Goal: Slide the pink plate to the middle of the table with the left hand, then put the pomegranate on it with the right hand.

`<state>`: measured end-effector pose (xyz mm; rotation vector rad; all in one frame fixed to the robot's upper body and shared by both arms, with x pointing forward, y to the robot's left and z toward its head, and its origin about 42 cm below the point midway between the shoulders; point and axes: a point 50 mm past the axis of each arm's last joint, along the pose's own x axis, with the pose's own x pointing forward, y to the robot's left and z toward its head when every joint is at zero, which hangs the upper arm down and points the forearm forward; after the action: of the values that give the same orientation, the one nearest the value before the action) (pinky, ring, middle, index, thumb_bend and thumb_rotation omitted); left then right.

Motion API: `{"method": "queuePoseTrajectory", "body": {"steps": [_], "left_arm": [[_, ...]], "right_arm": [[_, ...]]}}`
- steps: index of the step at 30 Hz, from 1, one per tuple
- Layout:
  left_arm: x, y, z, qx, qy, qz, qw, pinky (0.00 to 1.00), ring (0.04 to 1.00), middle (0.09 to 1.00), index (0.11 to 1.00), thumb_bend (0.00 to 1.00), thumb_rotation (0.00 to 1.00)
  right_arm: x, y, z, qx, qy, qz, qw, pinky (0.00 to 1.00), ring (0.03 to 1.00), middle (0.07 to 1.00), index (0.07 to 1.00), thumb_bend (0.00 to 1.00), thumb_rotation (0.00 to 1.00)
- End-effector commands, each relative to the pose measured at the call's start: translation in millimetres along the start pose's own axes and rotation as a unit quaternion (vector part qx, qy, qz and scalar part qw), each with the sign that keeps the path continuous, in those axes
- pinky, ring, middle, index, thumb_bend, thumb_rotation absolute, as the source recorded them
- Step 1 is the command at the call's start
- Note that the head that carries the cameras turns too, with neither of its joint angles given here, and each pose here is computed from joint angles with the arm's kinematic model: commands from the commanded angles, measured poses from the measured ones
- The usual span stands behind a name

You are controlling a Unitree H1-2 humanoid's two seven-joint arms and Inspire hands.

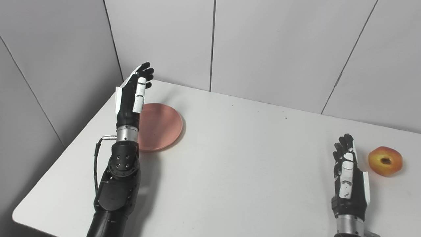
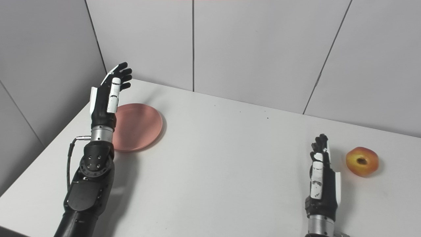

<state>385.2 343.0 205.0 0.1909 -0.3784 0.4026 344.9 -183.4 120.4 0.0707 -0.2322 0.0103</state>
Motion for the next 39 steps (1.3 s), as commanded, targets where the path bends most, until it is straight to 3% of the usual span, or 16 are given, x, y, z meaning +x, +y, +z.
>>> {"method": "queuePoseTrajectory", "body": {"steps": [1,21,29,39], "left_arm": [[21,9,26,0.005,-0.057,0.013,0.998,0.75,0.773,0.780,0.764,0.31,1.00],[21,63,14,0.039,-0.001,0.004,0.999,0.81,0.810,0.809,0.789,0.25,0.91],[20,71,1,0.054,0.015,-0.016,0.998,0.80,0.821,0.811,0.790,0.23,0.91],[20,75,-18,0.037,0.032,-0.013,0.999,0.78,0.801,0.808,0.791,0.27,0.86]], "right_arm": [[-23,-13,-26,-0.013,0.042,-0.007,0.999,1.00,0.972,0.971,0.973,0.49,1.00],[-24,-12,-25,-0.004,0.040,-0.010,0.999,1.00,0.974,0.969,0.973,0.48,1.00],[-24,-12,-26,-0.004,0.040,-0.011,0.999,1.00,0.970,0.967,0.971,0.48,1.00],[-24,-11,-24,-0.003,0.042,-0.016,0.999,0.99,0.960,0.959,0.964,0.49,1.00]]}}
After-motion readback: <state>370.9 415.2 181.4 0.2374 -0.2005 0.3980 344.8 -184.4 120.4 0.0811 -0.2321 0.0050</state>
